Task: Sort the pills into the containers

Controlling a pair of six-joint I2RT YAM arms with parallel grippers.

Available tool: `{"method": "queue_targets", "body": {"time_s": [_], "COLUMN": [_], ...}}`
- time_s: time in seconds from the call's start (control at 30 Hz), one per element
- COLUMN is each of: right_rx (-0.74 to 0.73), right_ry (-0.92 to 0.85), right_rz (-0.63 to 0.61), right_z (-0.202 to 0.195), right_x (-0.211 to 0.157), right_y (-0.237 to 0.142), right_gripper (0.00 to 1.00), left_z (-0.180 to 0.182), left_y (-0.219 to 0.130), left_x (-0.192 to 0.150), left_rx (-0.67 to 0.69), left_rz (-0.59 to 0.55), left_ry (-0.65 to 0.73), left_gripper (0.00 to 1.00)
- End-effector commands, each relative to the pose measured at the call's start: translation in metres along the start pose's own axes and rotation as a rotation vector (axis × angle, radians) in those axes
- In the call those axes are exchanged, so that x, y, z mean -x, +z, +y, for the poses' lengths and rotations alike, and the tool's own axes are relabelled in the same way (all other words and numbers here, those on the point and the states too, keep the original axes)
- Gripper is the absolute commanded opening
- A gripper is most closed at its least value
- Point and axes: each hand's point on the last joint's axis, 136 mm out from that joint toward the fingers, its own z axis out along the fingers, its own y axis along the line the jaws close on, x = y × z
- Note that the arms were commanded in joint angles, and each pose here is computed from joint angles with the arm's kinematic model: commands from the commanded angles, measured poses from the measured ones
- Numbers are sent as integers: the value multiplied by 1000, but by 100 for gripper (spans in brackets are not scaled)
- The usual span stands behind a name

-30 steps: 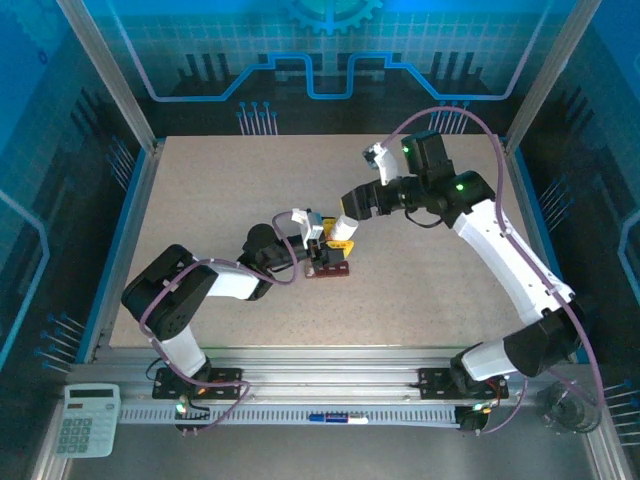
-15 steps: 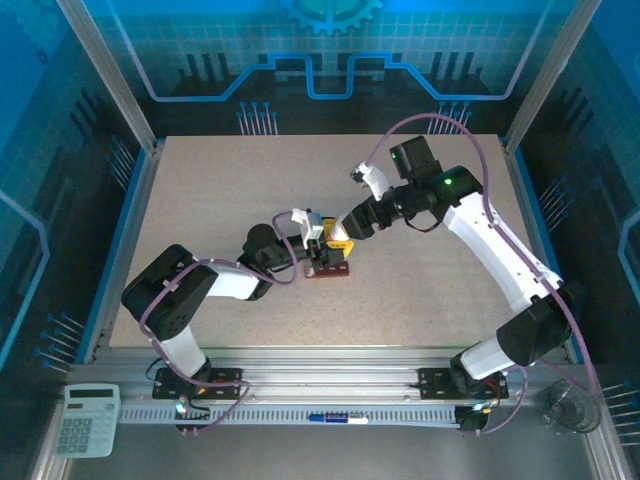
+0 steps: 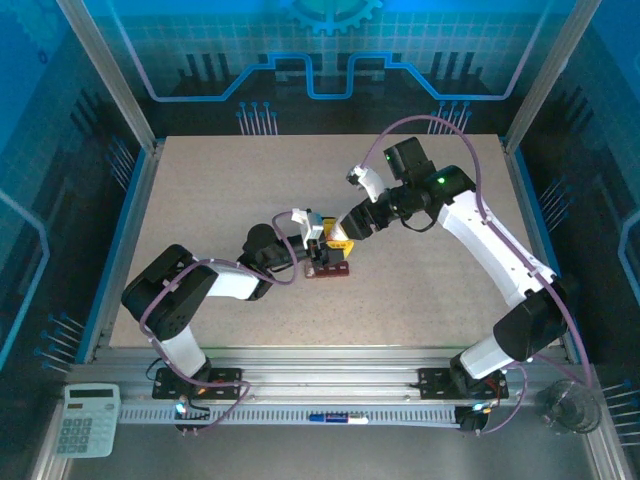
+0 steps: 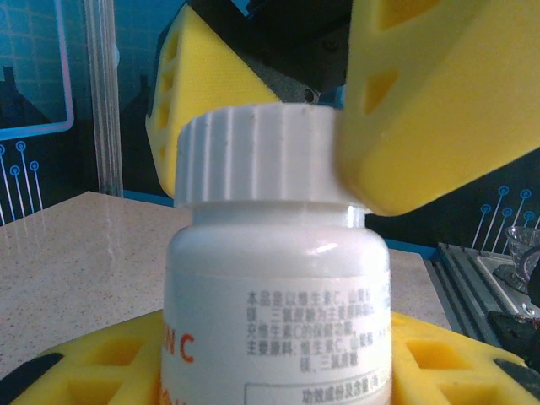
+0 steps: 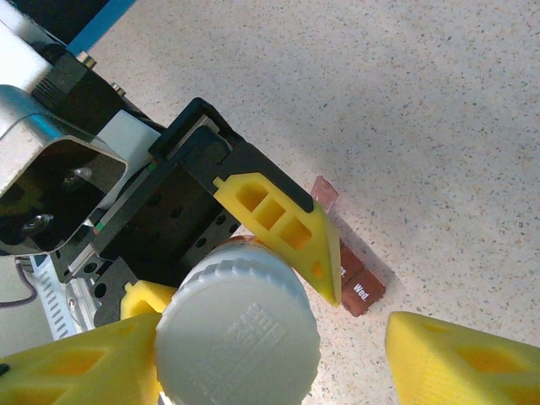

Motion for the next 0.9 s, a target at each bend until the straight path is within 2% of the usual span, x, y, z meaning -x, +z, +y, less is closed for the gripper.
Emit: {"method": "queue_targets", "body": {"time_s": [0.0, 0.17, 0.33, 0.47, 0.7, 0.77, 0.87], "right_rx": [11, 19, 32, 42, -52, -95, -106], "right_ry": [-15, -10, 6, 42, 222, 307, 413], "right_rz": [-30, -36, -36, -39, 6, 26, 3], "right_z": [7, 8, 9, 11, 11, 6, 2], "right_x": [11, 12, 10, 8, -6, -14, -22], "right_y": [-5, -4, -1, 3, 22, 27, 33], "right_gripper": [67, 59, 43, 36, 28, 22, 21], "left_z": [-5, -5, -5, -5, -5, -5, -5], "left_y": [1, 1, 1, 1, 1, 1, 1], "left_x": [30, 29, 29, 28, 28, 29, 29], "left_rx": [-15, -14, -14, -15, -13, -13, -12], "left_rz": [-78, -76, -77, -76, -76, -77, -77], "left_ry": [67, 65, 64, 62, 64, 65, 65], "left_gripper": [0, 0, 0, 0, 0, 0, 0]}}
